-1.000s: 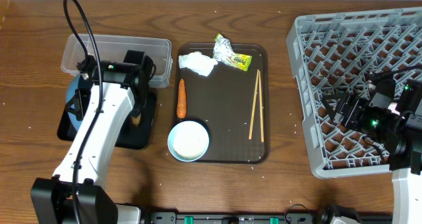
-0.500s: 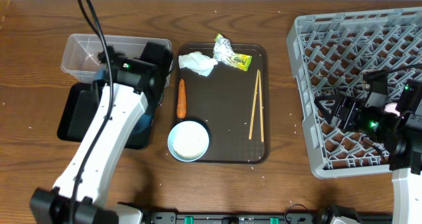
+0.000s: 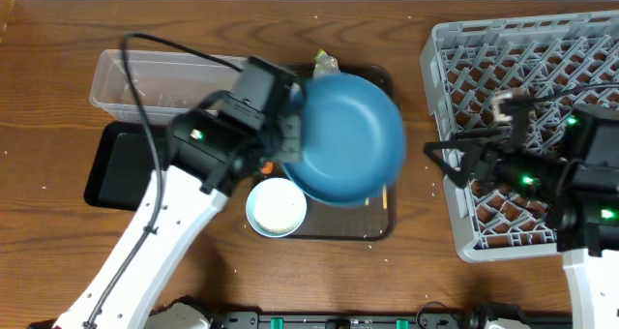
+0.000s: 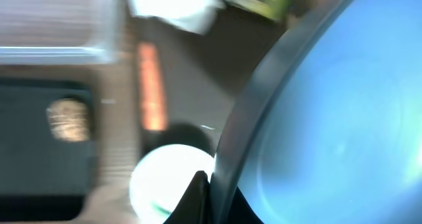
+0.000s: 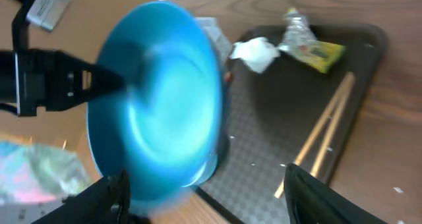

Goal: Sort waste into correct bins and load items into the dishwasher rack
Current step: 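Bring the blue bowl back and pass it to the right gripper, then carry the blue bowl with the right gripper and set it in the rack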

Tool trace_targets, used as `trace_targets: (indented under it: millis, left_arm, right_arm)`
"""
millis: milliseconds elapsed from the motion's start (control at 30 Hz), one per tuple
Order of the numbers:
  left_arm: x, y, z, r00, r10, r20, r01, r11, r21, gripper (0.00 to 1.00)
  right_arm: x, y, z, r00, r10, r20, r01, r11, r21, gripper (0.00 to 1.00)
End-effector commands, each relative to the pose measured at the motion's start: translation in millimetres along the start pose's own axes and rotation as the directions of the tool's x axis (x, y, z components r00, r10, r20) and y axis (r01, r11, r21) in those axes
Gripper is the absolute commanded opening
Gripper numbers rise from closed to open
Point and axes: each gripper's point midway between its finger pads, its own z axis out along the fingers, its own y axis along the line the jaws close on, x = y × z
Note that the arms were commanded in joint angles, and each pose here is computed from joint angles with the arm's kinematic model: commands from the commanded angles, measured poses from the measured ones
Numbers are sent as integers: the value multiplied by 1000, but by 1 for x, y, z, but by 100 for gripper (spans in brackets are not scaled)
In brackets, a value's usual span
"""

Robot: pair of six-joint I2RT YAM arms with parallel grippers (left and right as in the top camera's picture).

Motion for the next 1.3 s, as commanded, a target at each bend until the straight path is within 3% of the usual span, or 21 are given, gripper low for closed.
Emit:
trace_targets:
  millis: [0,100,200,300,400,433,467,567,633,667,733,833,900,1000,1100,1267]
  left_arm:
    - [7,-33,-10,998,66,-5,-65,990,126,6]
    - [9,-43,-12,996,89,4,-89,985,147,6]
    - [10,-50,-15,995,99,9,-99,980,173,6]
    - [11,-60,-21,995,102,8,-101,967,236,6]
    - [10,-63,-25,995,102,23,-104,962,252,6]
    - [9,-63,-25,995,101,25,-105,962,253,6]
    - [9,-63,-25,994,101,27,-105,961,254,11]
    - [9,-63,-25,994,101,27,-105,961,255,68]
    - [9,-63,-25,994,101,28,-105,961,254,88]
    - [8,-63,-25,994,101,28,-105,962,254,92]
    - [9,-63,-25,994,104,28,-108,961,254,94]
    - [9,-63,-25,994,104,29,-108,961,254,95]
    - [9,-63,-25,994,104,28,-108,961,254,95]
    - [9,-63,-25,994,104,28,-108,961,254,95]
    - [9,-63,-25,994,104,28,-108,961,254,95]
    - [14,-62,-25,994,107,3,-104,961,256,96]
  right_arm:
    - [5,6,11,998,-46,-34,46,999,26,67]
    - [12,-11,17,996,-58,-69,69,983,170,64]
    - [16,-29,19,994,-61,-88,85,948,306,48]
    - [17,-33,23,992,-73,-103,105,934,342,36]
    - [16,-33,27,993,-66,-102,97,938,334,5]
    - [15,-30,28,993,-67,-98,95,942,322,1]
    - [14,-28,29,993,-71,-94,97,946,311,1]
    - [7,-26,27,993,-93,-70,110,945,308,1]
    - [1,-37,19,995,-90,-35,96,916,391,1]
    - [-3,-46,12,997,-79,-8,75,888,454,1]
    - [-13,-69,-11,995,-82,60,27,785,618,1]
    - [-34,-107,-65,974,-143,178,-81,512,855,1]
    - [-46,-122,-104,947,-199,252,-181,317,931,1]
    - [-62,-132,-157,867,-299,399,-394,79,916,1]
    - [-88,-131,-179,817,-410,405,-450,-13,893,1]
    - [-133,-142,-195,835,-508,209,-331,-162,930,1]
